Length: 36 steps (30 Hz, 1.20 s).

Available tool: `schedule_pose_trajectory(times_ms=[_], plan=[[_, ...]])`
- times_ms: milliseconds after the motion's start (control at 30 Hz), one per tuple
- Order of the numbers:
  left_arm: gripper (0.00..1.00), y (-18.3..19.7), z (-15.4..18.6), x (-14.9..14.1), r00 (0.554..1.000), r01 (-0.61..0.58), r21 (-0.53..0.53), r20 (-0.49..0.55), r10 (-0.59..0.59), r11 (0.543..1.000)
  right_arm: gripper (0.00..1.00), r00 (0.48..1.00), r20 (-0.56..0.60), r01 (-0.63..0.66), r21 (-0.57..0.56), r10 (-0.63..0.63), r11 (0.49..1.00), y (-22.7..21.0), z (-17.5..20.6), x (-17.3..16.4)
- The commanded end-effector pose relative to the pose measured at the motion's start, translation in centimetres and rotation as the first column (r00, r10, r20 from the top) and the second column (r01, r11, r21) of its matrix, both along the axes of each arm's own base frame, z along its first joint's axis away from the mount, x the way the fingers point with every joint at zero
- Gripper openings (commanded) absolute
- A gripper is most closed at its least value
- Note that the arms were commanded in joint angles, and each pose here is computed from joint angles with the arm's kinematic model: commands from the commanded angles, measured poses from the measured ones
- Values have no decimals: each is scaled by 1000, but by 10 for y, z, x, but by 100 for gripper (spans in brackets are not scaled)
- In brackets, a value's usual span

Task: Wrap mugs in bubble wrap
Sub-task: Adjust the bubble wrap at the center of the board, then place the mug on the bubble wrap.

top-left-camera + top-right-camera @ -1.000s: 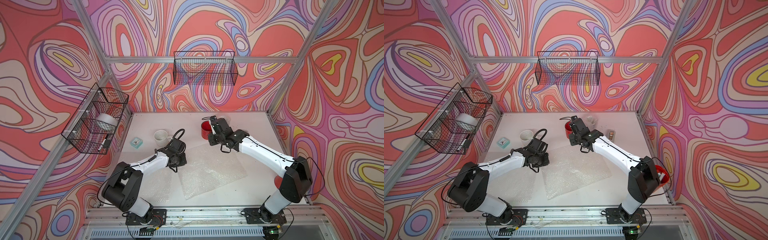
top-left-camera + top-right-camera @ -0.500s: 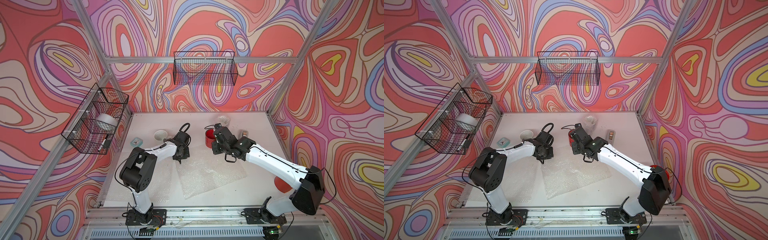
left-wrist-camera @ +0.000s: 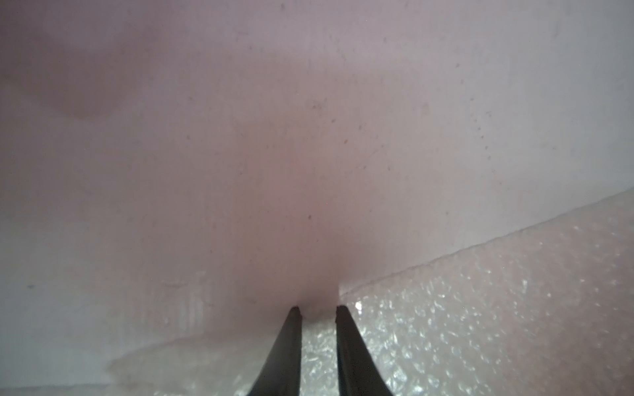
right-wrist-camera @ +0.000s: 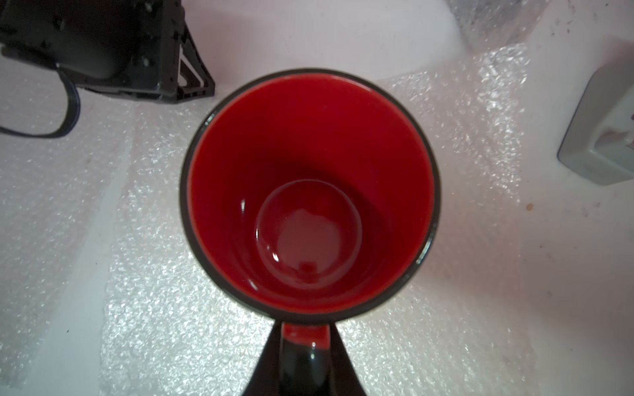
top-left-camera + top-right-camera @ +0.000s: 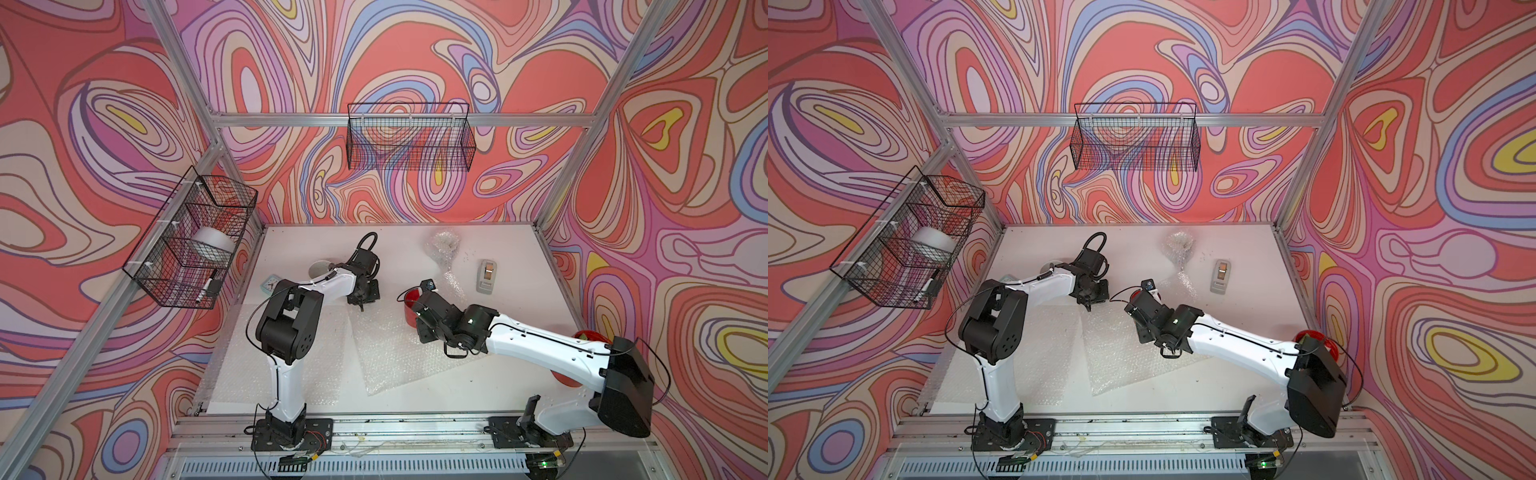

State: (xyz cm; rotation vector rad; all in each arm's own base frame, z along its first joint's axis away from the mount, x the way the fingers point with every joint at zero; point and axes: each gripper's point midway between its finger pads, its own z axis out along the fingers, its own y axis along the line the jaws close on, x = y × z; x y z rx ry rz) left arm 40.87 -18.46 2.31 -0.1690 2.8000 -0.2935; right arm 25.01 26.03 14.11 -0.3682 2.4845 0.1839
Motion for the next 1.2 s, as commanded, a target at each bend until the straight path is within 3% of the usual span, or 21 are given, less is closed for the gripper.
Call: schedule_pose_trajectory(times_ms=[0,167,367,633,1167], plan=[[22,0,-16,2,999,30,7,-44,-30,1000,0,995,93,18,97,-27,995,11,22,10],[22,-1,4,22,999,34,-12,-3,-34,999,0,995,101,-10,67,3,998,17,8,4],[23,-7,43,37,997,49,-44,63,-46,998,0,990,127,49,57,-56,997,13,-2,10],[27,-8,76,22,993,24,-129,116,-9,991,0,989,136,45,77,-55,996,29,-18,12],[29,2,86,0,991,2,-140,132,17,990,0,991,120,60,30,-63,998,28,-46,12]])
